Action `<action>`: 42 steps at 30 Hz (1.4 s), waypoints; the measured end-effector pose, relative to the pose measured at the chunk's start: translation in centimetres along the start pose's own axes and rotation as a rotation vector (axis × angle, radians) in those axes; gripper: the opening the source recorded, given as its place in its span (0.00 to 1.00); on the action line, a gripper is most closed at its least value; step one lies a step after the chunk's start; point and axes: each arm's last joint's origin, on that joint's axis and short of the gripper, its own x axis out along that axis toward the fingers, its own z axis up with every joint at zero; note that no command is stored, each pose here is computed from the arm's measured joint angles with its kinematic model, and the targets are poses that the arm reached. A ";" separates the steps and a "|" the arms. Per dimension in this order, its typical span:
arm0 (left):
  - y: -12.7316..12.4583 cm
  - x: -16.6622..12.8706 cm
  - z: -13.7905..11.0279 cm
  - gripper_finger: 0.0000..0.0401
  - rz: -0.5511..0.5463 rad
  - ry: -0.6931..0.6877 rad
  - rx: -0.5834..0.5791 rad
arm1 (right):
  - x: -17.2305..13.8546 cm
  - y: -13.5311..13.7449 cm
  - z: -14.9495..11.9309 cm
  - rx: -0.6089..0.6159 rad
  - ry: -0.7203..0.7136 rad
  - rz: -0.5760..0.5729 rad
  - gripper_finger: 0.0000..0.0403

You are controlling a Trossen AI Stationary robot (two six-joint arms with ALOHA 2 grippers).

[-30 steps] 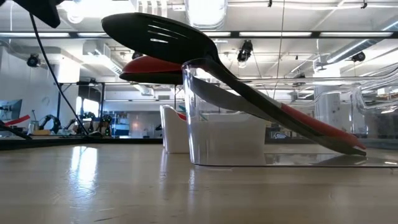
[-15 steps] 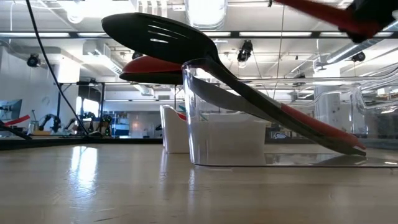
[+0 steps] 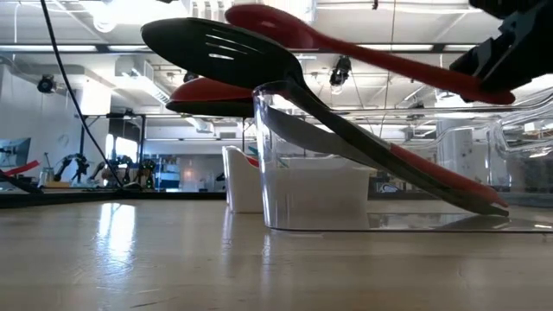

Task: Pick & Place Kitchen Items
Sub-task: Put the red slotted spoon into the bottom transparent bin, then adjust the bottom transparent bin

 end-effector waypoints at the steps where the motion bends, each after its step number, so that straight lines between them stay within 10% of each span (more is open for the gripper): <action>1: 0.1 0.1 0.0 0.59 -0.003 0.006 -0.005 | 0.2 -0.2 0.0 0.004 0.003 0.004 0.18; 27: 0.7 0.4 0.6 0.57 0.003 0.004 0.002 | 5.5 -2.6 0.5 0.188 0.320 0.020 0.19; 35: 0.7 0.4 0.6 0.57 0.003 0.005 0.004 | 4.7 -2.1 2.9 0.206 0.293 0.029 0.49; 42: 0.7 0.4 0.6 0.57 0.003 0.005 0.032 | 3.2 -1.4 6.0 0.215 0.288 0.020 0.50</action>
